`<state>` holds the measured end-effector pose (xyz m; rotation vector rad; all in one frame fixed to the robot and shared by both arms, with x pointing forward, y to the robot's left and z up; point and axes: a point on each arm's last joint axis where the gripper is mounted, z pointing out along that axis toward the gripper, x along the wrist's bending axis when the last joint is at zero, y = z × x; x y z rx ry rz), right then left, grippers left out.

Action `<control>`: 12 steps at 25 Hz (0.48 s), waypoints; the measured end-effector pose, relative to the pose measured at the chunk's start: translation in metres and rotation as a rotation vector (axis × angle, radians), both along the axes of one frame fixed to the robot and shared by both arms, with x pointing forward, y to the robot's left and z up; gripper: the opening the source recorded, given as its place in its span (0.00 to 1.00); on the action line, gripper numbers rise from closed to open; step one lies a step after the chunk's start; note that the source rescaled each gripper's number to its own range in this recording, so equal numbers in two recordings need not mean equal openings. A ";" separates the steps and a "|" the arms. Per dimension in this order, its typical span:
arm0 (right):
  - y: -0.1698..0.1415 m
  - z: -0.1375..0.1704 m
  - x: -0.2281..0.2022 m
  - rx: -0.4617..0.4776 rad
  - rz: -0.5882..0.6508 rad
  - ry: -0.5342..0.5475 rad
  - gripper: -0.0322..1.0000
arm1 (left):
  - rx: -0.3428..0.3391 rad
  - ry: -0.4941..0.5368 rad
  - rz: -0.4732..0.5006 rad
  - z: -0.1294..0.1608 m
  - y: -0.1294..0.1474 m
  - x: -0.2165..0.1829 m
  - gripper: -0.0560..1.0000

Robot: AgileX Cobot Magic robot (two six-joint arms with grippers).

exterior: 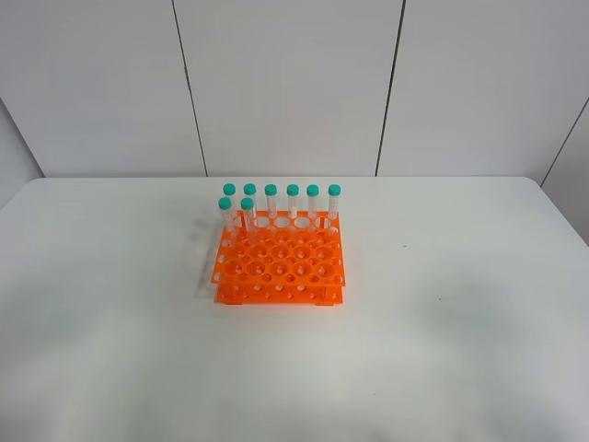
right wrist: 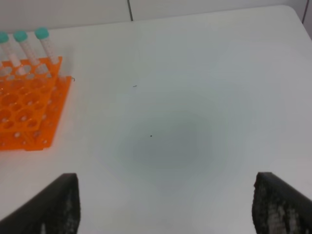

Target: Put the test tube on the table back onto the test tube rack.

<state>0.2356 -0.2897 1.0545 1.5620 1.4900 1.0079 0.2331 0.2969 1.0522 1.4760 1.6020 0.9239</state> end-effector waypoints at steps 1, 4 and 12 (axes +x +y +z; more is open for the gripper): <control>0.000 0.000 0.000 0.000 0.000 0.000 0.93 | -0.001 -0.002 -0.001 0.000 0.000 0.000 1.00; 0.000 0.000 0.000 0.001 0.000 0.000 0.93 | 0.002 -0.002 -0.001 0.000 0.000 0.000 1.00; 0.000 0.000 0.000 0.001 0.000 0.000 0.93 | 0.087 0.001 -0.039 0.000 0.000 0.000 1.00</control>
